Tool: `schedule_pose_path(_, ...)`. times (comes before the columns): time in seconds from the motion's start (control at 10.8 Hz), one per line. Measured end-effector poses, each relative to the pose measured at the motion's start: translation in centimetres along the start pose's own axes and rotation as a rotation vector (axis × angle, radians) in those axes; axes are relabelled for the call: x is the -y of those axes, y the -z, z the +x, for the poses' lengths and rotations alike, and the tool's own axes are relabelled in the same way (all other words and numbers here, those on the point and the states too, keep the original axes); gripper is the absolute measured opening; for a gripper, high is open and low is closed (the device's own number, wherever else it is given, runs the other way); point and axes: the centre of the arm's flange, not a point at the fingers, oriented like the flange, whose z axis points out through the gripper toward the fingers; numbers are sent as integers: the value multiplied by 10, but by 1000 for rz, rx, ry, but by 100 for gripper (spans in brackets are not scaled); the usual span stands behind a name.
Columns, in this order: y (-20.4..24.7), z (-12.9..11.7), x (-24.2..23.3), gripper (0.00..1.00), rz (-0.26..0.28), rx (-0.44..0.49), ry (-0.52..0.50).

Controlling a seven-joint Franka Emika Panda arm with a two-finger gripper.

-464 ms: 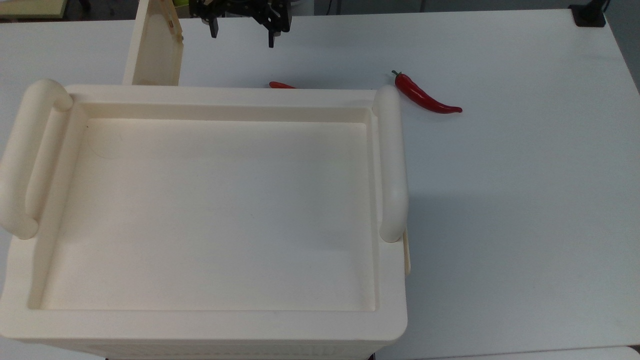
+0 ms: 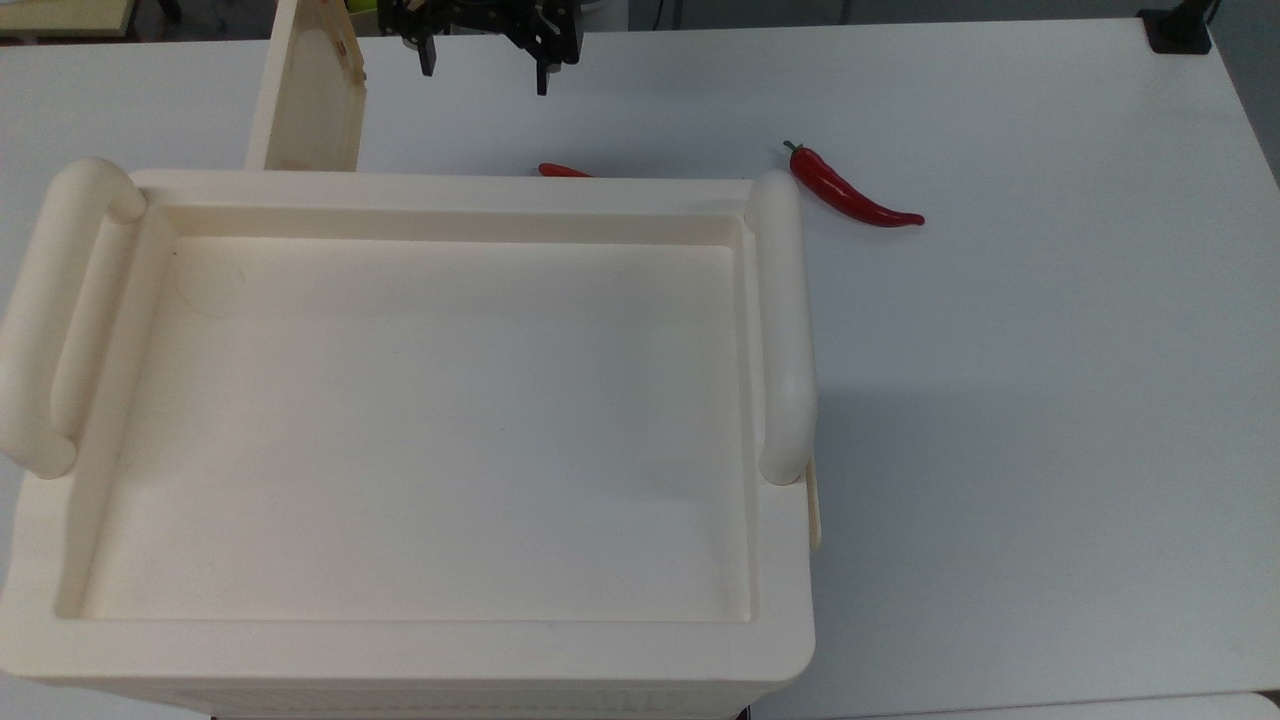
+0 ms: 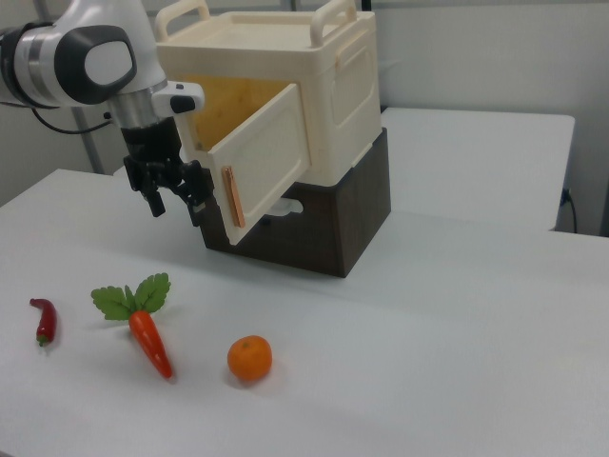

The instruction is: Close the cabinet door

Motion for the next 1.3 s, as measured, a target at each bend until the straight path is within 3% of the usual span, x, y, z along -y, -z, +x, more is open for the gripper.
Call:
schedule_pose_path(0.09, 0, 0, 0, 100, 0, 0, 1)
schedule_pose_path(0.28, 0, 0, 0, 90, 0, -1, 10)
schedule_pose_path(0.46, 2, 0, 0, 65, 0, -3, 27)
schedule_pose_path(0.74, 5, -1, 1, 11, 1, -9, 31)
schedule_pose_path(0.83, 8, -1, 0, 1, 2, -16, 30)
schedule_pose_path(1.02, 31, 0, -2, 1, 7, -62, 26)
schedule_pose_path(1.3, 107, -1, -10, 1, 22, -211, 9)
